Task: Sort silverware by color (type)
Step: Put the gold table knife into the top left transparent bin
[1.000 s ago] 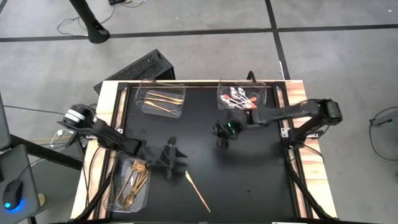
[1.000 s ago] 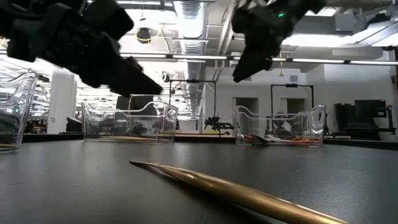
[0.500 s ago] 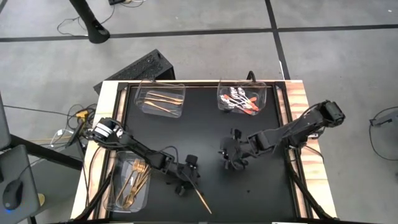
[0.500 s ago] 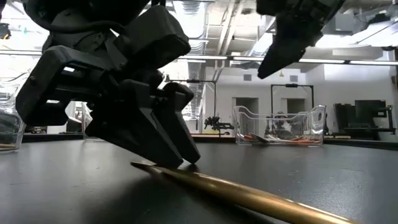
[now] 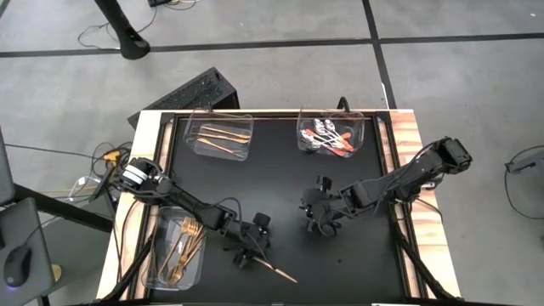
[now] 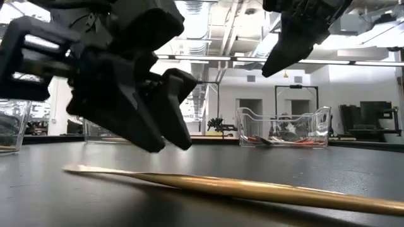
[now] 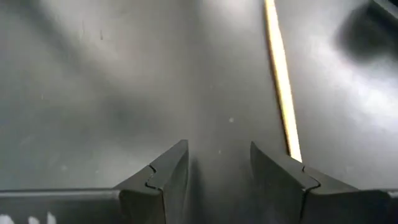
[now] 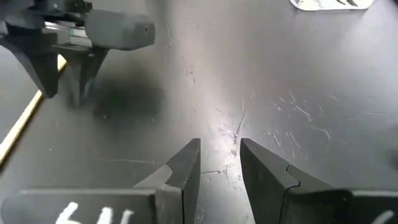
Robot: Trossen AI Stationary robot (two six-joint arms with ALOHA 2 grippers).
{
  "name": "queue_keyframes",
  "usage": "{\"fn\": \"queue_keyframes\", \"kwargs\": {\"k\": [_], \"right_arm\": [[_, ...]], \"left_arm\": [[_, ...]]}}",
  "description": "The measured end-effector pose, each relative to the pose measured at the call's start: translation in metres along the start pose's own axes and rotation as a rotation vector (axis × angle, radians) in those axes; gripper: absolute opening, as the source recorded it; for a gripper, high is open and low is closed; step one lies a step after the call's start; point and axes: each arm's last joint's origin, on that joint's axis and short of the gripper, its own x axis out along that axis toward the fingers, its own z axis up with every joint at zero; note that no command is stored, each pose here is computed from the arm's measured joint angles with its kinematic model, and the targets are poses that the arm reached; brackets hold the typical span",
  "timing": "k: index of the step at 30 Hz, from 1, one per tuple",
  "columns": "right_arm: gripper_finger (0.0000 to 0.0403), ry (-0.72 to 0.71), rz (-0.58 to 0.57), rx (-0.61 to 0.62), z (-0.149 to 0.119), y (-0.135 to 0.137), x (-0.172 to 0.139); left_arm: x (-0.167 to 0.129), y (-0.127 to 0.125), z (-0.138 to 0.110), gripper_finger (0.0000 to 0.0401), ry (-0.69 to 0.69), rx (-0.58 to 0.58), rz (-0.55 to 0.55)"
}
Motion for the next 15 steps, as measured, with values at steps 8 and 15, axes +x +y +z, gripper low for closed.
{"fn": "queue_keyframes", "kwargs": {"k": [8, 15], "right_arm": [[0.0134, -0.003, 0.002, 0.008, 0.0, 0.0, 0.0], [0.0134, -0.006, 0.004, 0.011, 0.001, 0.001, 0.0]], "left_arm": [[0.0, -0.012, 0.006, 0.0157, -0.057, -0.049, -0.105], [0.005, -0.047, 0.008, 0.0151, -0.092, -0.058, -0.154]]}}
